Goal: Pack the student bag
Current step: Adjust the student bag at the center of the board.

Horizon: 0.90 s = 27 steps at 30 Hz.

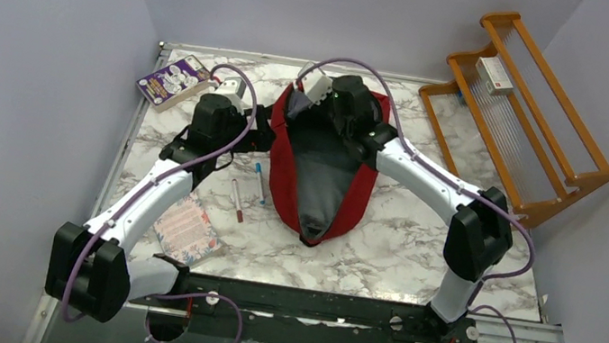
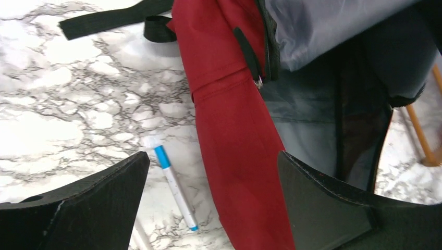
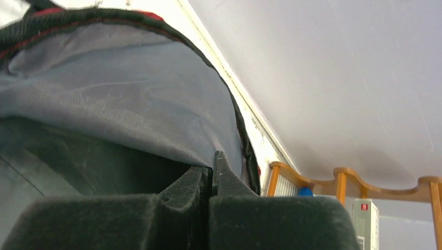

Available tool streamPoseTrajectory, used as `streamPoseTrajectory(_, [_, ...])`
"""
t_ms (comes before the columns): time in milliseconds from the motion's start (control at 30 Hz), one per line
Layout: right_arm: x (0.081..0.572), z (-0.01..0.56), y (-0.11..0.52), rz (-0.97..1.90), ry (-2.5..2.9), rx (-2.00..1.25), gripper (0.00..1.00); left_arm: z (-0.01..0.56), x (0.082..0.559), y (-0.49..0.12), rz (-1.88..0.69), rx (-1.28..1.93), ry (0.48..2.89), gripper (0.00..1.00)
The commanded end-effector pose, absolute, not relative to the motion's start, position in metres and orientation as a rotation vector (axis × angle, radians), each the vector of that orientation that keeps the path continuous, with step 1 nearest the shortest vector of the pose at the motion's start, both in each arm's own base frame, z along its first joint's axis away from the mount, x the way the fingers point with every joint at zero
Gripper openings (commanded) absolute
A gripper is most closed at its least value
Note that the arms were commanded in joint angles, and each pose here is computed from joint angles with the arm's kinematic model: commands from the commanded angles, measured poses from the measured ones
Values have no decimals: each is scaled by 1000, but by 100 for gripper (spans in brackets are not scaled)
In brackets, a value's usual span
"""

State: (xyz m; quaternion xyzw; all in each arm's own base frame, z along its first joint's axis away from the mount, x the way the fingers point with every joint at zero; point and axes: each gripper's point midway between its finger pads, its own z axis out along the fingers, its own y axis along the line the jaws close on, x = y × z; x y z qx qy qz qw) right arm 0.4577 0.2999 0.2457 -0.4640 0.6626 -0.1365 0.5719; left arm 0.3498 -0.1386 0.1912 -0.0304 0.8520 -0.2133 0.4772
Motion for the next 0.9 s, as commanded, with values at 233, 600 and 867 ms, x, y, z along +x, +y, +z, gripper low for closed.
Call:
streamPoseTrajectory(233, [470, 331, 257, -387, 1781, -639, 0, 242, 340, -169, -735, 23, 1986, 99])
streamPoseTrajectory(600, [465, 387, 211, -461, 1855, -316, 0, 287, 354, -172, -723, 49, 1889, 99])
streamPoseTrajectory(867, [466, 339, 176, -376, 2055, -198, 0, 275, 354, -192, -780, 86, 1928, 99])
